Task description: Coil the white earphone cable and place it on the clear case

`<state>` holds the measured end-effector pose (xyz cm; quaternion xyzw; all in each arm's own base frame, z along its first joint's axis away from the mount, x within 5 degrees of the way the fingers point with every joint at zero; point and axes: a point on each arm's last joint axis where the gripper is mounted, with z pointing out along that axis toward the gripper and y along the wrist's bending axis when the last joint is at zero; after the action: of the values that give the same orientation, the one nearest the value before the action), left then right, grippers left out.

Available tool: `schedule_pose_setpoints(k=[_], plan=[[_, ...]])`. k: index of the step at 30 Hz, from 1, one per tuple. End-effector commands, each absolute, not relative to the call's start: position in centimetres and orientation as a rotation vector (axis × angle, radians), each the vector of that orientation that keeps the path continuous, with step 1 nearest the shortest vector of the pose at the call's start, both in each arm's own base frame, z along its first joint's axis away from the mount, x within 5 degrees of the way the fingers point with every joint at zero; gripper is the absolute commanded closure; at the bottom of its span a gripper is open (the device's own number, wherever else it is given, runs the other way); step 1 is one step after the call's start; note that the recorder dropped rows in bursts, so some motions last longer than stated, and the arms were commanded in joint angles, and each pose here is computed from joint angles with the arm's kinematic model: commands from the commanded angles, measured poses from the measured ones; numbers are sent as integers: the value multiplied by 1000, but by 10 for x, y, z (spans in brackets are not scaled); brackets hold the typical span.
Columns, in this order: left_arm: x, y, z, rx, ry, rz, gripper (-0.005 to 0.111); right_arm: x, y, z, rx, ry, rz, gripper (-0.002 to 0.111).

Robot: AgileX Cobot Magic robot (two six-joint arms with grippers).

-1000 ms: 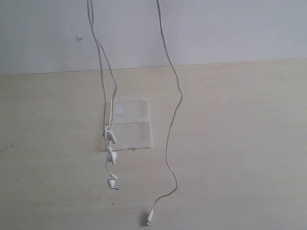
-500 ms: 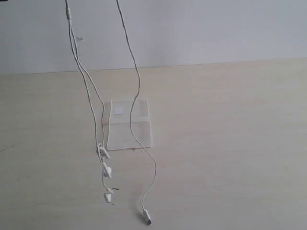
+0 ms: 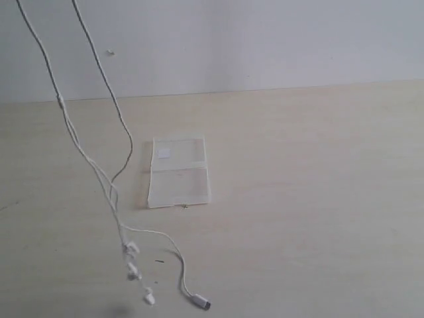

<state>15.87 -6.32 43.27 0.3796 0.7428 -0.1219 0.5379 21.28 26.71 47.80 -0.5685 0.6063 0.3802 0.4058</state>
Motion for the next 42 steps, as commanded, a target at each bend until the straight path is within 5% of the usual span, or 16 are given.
schedule_pose_setpoints(k=[1,42], plan=[[157,-64,438,870,1744,-319,107,216,270,477,-1423,1534,949,108],[156,-69,443,819,1702,-421,107,213,263,485,-1397,1507,882,108]])
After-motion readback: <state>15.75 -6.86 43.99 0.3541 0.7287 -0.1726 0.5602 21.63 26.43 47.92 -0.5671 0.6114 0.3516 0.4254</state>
